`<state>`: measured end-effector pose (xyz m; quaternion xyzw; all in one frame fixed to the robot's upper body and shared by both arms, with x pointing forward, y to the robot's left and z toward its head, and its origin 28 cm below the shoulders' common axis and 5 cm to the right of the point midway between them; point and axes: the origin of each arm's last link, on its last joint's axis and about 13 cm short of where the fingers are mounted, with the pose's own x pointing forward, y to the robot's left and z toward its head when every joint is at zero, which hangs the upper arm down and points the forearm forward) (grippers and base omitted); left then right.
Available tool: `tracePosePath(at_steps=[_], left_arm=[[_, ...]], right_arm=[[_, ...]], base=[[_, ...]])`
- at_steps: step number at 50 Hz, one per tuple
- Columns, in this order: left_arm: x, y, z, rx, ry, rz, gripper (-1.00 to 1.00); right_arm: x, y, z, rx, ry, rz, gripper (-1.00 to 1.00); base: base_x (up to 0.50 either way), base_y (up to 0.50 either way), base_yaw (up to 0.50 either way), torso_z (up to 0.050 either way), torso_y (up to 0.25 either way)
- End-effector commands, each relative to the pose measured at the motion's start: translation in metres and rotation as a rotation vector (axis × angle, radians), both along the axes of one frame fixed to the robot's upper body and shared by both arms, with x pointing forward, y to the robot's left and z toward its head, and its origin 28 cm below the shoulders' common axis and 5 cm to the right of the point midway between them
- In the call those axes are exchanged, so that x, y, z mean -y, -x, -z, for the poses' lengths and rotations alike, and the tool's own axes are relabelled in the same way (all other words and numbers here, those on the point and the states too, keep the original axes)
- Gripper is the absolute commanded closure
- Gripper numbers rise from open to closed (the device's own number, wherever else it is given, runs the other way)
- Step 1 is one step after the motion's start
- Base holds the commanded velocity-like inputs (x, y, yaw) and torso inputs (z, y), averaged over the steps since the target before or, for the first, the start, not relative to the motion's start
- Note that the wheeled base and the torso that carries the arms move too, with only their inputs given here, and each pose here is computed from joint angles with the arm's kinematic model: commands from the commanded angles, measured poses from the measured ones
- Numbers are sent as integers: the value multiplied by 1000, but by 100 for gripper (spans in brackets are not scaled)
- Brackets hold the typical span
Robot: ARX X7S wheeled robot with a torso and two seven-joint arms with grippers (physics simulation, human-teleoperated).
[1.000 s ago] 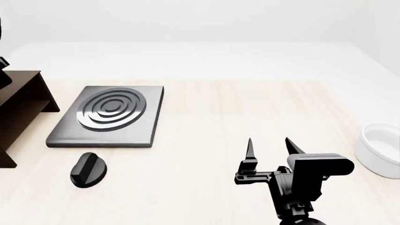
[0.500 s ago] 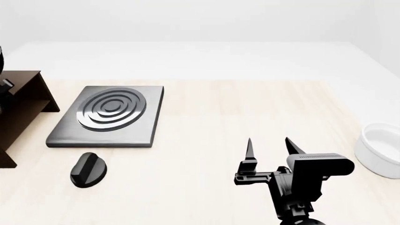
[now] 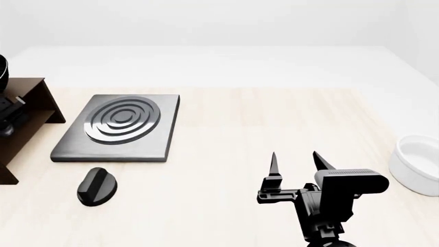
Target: Put the frying pan on top of the cabinet.
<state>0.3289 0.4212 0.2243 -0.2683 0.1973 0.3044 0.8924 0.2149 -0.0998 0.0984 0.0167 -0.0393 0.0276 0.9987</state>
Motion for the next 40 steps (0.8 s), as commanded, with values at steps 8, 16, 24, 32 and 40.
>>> tracePosePath(at_steps=[8, 16, 24, 32, 40], left_arm=[[33, 21, -59, 219, -323, -149, -100], [74, 47, -110, 424, -551, -75, -100], [100, 55, -109, 448, -585, 73, -100], [155, 80, -45, 532, -628, 527, -100], [195, 100, 36, 567, -577, 674, -100]], right_arm=[[-2, -1, 1, -3, 1, -6, -100], [-3, -1, 1, -4, -1, -18, -100], [-3, -2, 2, -5, -3, -21, -100], [-4, -3, 5, -12, -3, -24, -100], [-6, -3, 3, 5, 13, -26, -100]], base=[[0, 0, 0, 0, 0], [0, 0, 0, 0, 0], [0, 0, 0, 0, 0], [0, 0, 0, 0, 0], [0, 0, 0, 0, 0]])
